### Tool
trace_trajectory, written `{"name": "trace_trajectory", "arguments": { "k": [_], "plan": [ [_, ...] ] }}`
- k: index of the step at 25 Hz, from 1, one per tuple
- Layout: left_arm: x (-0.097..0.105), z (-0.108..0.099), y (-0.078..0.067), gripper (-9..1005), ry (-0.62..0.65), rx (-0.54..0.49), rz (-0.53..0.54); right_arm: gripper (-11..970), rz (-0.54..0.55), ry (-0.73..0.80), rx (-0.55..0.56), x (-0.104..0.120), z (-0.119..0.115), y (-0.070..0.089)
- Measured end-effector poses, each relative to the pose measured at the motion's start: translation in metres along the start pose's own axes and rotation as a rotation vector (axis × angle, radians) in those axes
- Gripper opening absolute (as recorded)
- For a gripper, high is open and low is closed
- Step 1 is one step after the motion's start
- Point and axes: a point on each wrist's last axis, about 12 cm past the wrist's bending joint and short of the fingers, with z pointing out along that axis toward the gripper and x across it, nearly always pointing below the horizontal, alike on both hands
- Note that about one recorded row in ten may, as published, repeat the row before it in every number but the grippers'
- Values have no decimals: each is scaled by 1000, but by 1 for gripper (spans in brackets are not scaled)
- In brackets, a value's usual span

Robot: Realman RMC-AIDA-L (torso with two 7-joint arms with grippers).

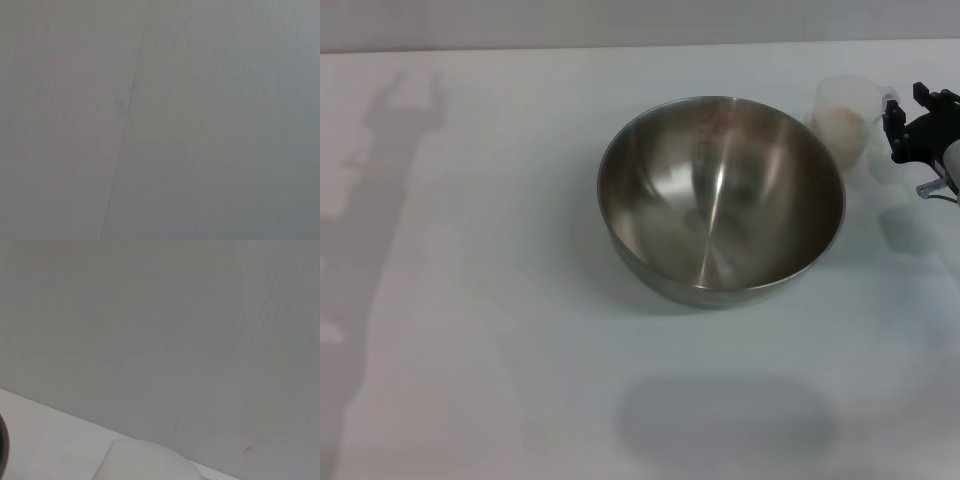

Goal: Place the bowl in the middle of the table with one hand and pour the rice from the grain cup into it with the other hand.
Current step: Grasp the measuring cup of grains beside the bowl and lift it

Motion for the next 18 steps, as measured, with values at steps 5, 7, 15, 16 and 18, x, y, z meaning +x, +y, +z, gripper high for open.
{"name": "trace_trajectory", "arguments": {
  "k": [5,7,15,16,18],
  "plan": [
    [0,1,0,474,-1,1,0,413,-2,0,-2,0,0,0],
    [0,1,0,474,-1,1,0,360,-3,0,-3,0,0,0],
    [-1,0,0,474,-11,1,0,271,-3,1,-4,0,1,1],
    [-1,0,0,474,-11,1,1,263,-3,1,-4,0,1,1],
    [-2,-1,0,474,-13,1,1,245,-4,2,-5,0,1,1]
  ]
}}
